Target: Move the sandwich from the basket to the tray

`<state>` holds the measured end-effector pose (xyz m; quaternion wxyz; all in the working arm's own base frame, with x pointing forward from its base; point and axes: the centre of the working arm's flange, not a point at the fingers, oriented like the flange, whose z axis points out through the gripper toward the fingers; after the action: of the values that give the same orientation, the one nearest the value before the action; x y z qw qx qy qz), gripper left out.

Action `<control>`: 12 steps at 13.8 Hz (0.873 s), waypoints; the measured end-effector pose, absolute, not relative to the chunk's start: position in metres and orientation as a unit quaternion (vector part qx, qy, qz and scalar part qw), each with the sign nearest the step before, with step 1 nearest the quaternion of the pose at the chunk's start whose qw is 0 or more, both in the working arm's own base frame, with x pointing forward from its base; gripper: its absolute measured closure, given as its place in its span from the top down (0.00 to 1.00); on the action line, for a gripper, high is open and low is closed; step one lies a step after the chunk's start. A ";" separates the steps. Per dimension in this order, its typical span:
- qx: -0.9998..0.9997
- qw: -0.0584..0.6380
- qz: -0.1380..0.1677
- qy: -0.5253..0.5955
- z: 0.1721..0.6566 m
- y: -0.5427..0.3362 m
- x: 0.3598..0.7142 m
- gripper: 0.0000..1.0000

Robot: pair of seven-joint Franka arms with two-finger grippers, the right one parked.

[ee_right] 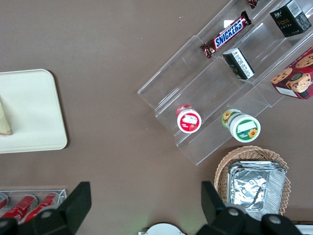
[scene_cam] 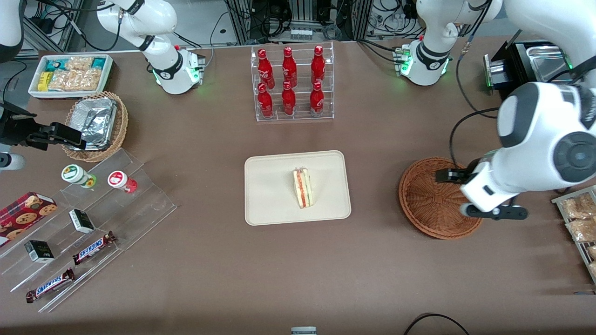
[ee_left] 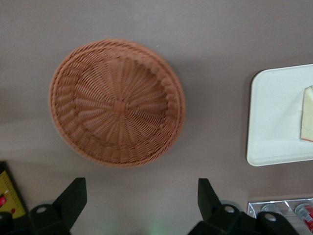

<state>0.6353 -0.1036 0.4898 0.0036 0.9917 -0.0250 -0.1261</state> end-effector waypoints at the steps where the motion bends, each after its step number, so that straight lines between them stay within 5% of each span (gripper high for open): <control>1: 0.991 0.004 -0.129 -0.019 0.495 -0.095 0.633 1.00; 12: 0.995 0.008 -0.095 -0.001 0.559 -0.055 0.598 1.00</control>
<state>0.5978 -0.0554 0.5586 0.0080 0.9955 -0.0007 -0.0946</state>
